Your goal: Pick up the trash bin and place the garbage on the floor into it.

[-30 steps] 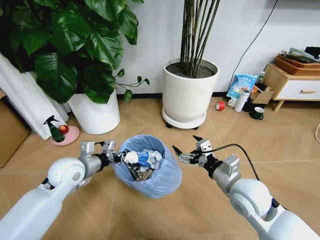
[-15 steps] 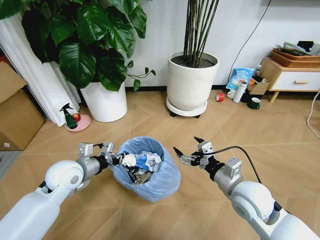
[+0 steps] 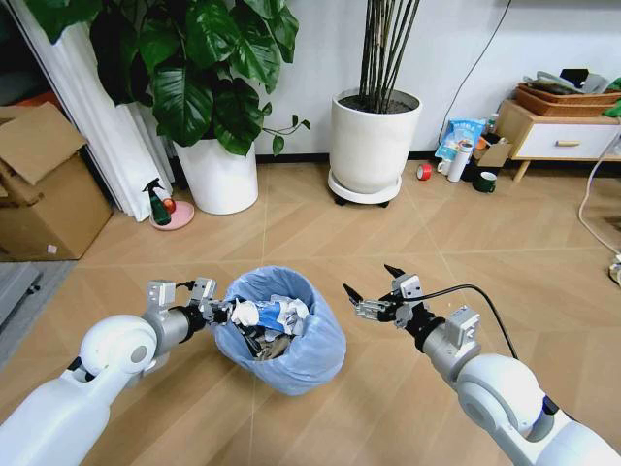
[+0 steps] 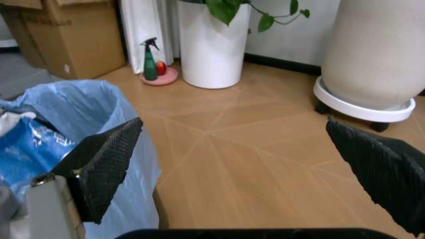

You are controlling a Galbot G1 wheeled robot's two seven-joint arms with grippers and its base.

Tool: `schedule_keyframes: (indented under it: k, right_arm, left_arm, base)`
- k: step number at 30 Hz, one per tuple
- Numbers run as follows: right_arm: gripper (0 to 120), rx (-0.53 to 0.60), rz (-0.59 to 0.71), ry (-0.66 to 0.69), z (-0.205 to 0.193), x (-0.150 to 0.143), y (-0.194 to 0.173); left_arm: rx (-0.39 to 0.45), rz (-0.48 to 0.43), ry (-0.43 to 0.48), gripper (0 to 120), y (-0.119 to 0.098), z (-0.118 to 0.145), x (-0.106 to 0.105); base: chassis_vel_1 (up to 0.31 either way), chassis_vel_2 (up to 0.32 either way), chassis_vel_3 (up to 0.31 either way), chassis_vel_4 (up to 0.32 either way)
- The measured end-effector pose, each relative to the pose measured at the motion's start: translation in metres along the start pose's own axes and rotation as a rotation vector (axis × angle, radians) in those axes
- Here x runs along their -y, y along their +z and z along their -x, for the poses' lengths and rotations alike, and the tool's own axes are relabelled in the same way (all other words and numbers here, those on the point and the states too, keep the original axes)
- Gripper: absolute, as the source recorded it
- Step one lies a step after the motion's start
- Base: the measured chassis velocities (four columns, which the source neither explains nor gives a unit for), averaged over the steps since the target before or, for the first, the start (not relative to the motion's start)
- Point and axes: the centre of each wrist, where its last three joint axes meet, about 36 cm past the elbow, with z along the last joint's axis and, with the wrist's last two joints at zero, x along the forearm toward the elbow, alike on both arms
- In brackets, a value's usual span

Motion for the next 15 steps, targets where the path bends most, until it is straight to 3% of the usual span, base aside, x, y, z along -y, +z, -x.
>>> schedule_keyframes:
  k: [15]
  right_arm:
    - [100, -0.007, 0.007, -0.012, -0.003, -0.004, 0.002]
  left_arm:
    - [-0.011, 0.000, -0.024, 0, 0.010, -0.015, -0.003]
  base:
    - [0.308, -0.163, -0.300, 0.152]
